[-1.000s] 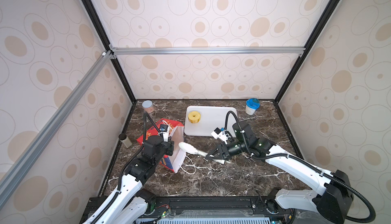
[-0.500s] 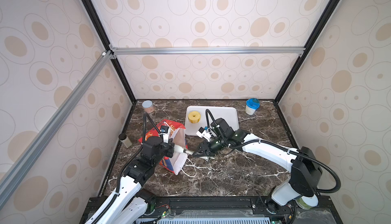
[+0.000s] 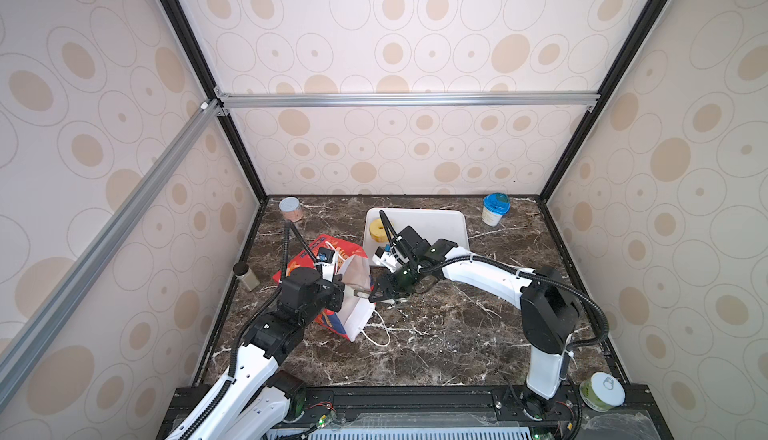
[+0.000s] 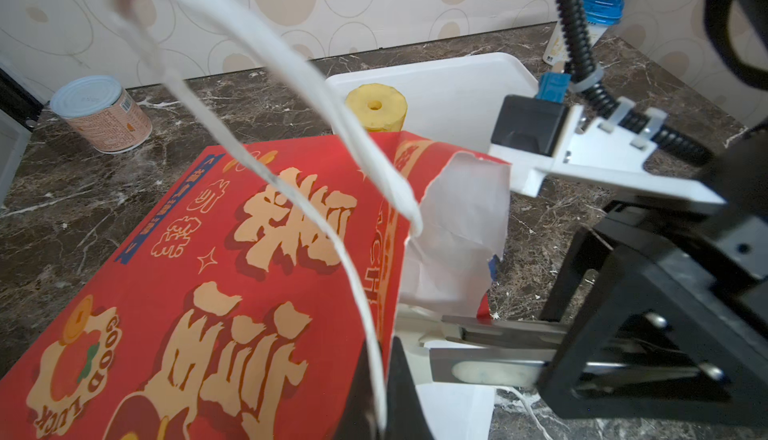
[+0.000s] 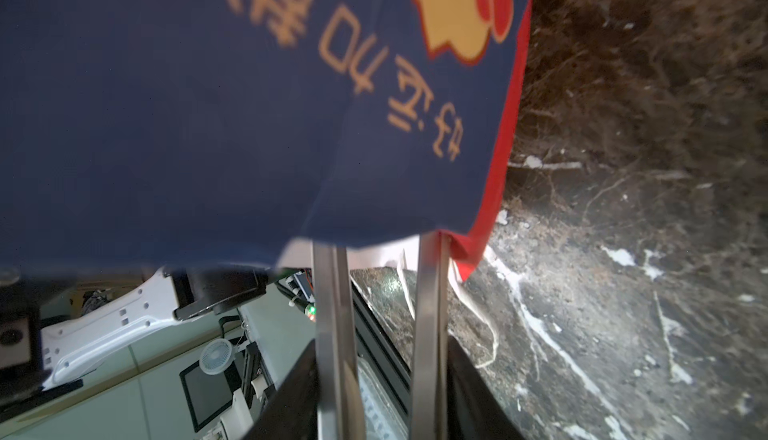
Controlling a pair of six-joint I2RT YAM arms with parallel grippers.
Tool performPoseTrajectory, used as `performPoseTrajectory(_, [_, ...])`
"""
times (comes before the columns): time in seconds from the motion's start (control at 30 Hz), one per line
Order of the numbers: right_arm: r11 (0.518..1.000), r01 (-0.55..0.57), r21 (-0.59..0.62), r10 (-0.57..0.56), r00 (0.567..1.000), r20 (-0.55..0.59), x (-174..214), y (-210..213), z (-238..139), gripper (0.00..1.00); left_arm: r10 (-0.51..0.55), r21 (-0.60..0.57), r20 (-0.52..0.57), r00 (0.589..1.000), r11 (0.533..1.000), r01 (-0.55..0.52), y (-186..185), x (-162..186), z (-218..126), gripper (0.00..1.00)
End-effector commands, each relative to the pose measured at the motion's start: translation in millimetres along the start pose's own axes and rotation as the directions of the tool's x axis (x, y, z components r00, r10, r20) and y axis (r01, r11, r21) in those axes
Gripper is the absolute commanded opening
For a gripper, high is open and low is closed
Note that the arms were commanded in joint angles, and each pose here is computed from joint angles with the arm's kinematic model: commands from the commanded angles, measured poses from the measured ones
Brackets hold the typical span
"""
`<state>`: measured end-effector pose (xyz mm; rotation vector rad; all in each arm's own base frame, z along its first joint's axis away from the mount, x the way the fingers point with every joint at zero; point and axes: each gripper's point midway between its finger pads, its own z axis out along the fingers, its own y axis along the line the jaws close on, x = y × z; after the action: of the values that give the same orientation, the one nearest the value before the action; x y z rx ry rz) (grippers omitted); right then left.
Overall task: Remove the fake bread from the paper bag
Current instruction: 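Push the tongs into the bag and pinch the long yellow twisted bread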
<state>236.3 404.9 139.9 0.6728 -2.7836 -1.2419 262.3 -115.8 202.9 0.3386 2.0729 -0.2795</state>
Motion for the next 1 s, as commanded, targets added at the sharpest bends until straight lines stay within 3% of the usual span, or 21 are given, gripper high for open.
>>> performPoseTrajectory(0.0, [0.998,0.065,0.019,-0.065,0.998,0.002,-11.2,5.5,1.0,0.46,0.003,0.038,0.079,0.997,0.999,-0.006,-8.0,-26.9,-9.4,0.0])
performPoseTrajectory(0.47, [0.995,0.092,0.026,-0.09,0.994,-0.064,-28.3,4.9,40.4,0.45,0.006,0.045,0.087,0.996,0.999,-0.01,-9.1,-26.1,-10.0,0.0])
performPoseTrajectory(0.57, [0.995,0.092,0.029,-0.09,0.994,-0.064,-28.6,4.2,41.9,0.36,0.007,0.04,0.087,0.996,0.999,-0.011,-8.1,-24.3,-10.8,0.0])
performPoseTrajectory(0.8, [0.991,0.116,0.061,-0.114,0.993,-0.038,-15.5,9.3,17.3,0.0,0.013,0.025,0.083,0.996,1.0,-0.016,-5.1,-17.4,-13.1,0.0])
performPoseTrajectory(0.97, [0.99,0.111,0.091,-0.109,0.994,-0.018,12.1,8.3,-8.9,0.0,0.042,0.063,0.119,0.992,0.997,-0.05,-12.0,-23.0,-19.9,0.0])
